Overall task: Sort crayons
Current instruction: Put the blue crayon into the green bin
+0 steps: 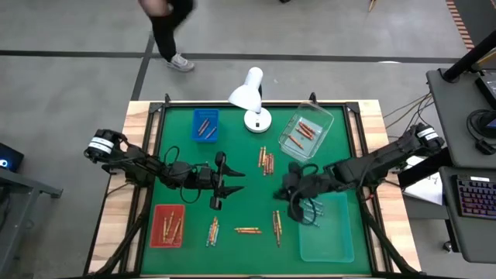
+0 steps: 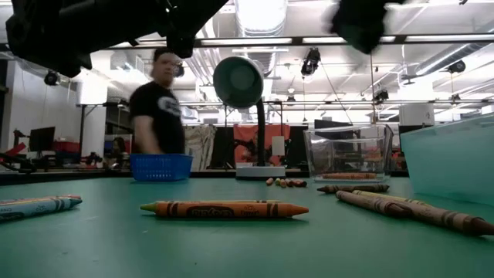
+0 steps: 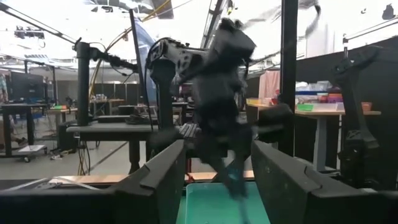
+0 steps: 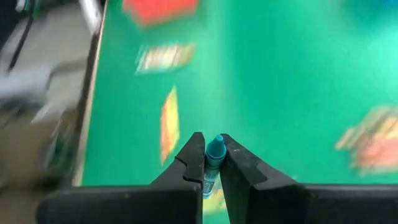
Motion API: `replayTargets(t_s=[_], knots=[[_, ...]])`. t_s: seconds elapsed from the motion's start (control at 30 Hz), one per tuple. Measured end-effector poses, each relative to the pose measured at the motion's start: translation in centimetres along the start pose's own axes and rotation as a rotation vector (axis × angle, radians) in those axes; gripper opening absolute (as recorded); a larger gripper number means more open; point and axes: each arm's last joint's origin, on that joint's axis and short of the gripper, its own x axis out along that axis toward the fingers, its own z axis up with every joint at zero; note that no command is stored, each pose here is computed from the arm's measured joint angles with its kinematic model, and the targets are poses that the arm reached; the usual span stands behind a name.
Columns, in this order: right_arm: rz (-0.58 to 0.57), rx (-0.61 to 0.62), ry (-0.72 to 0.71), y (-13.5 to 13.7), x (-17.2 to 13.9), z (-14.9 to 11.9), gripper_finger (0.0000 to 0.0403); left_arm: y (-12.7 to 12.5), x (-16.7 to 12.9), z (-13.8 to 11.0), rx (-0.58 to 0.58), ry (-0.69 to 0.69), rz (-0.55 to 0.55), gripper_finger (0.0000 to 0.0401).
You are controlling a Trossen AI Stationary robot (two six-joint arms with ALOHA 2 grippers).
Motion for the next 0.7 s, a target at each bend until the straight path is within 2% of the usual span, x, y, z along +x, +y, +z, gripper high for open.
replayTargets(t_s=[0.07, 0.2, 0.3, 0.4, 0.53, 0.7], knots=[[0.032, 0.056, 0.117, 0.4, -0.2, -1.2, 0.0018, 0.0, 0.0, 0.0, 0.0, 0.0, 0.001, 0.0164], [0.041, 0.243, 0.366, 0.6, -0.7, -3.3, 0.0018, 0.0, 0.0, 0.0, 0.001, 0.0, 0.007, 0.0164], [-0.01, 0.367, 0.543, 0.7, -1.3, -4.9, 0.0018, 0.0, 0.1, 0.1, 0.01, -0.003, 0.008, 0.0164], [-0.098, 0.437, 0.621, 0.6, -1.8, -5.9, 0.0018, 0.1, 0.1, 0.1, 0.02, -0.007, 0.011, 0.0164], [-0.154, 0.456, 0.666, 0.5, -1.8, -6.9, 0.0018, 0.1, 0.2, 0.2, 0.028, -0.011, 0.013, 0.0164], [-0.186, 0.378, 0.72, 0.1, -0.6, -8.1, 0.0019, 0.2, 0.2, 0.3, 0.028, -0.014, 0.059, 0.0164]])
